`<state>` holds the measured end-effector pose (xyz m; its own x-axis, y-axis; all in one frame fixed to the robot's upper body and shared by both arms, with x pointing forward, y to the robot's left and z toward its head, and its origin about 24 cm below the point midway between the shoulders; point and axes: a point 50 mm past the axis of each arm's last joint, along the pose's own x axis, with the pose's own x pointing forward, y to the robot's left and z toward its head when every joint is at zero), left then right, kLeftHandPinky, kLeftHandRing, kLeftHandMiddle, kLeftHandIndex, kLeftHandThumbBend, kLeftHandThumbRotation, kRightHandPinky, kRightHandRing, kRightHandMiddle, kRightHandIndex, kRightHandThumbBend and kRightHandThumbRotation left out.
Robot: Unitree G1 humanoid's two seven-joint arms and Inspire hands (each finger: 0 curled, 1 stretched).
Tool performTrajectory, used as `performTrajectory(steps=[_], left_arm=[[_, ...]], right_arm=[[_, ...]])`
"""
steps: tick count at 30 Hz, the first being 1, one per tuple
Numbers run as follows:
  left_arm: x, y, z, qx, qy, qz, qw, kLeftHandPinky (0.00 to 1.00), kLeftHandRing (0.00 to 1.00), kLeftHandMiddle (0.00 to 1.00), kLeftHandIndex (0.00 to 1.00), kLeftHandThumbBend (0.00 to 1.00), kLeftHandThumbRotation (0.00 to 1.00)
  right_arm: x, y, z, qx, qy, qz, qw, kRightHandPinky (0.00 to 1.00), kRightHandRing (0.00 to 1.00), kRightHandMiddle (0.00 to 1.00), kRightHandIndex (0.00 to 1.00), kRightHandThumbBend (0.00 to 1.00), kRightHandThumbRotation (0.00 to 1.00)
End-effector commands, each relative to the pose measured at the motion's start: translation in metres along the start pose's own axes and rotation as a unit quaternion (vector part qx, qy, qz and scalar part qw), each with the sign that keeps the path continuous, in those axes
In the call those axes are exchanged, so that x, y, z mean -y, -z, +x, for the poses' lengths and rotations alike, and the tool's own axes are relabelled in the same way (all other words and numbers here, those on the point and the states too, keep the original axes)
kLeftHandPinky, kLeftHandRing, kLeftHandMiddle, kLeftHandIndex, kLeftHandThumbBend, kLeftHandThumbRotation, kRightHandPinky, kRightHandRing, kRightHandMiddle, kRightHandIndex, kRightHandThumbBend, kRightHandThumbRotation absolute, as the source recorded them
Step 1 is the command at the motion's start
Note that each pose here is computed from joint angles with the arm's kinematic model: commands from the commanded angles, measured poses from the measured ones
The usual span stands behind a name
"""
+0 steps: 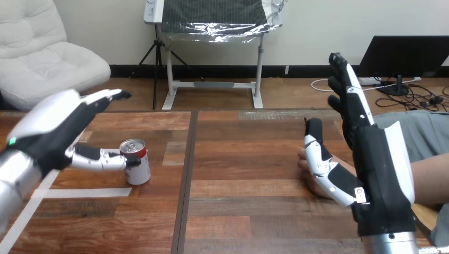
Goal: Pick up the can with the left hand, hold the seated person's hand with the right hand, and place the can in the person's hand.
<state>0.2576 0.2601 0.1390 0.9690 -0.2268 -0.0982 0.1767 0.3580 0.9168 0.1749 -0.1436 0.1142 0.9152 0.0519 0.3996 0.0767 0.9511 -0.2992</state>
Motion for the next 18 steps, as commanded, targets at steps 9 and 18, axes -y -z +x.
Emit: performTrajectory(steps=[9,18], left_arm=[[-0.037,-0.014,0.029,0.034,0.008,0.05,0.9981,0.82,0.89,0.9,0.87,0.82,0.2],[-0.042,-0.017,0.041,0.024,0.027,0.056,0.9978,0.79,0.87,0.89,0.87,0.83,0.2]], right_arm=[[0.008,-0.01,0.014,0.044,0.016,0.003,0.9989,0.85,0.95,0.97,0.95,0.0,0.0],[0.009,-0.01,0.015,0.043,0.015,-0.001,0.999,0.84,0.94,0.97,0.93,0.0,0.0]])
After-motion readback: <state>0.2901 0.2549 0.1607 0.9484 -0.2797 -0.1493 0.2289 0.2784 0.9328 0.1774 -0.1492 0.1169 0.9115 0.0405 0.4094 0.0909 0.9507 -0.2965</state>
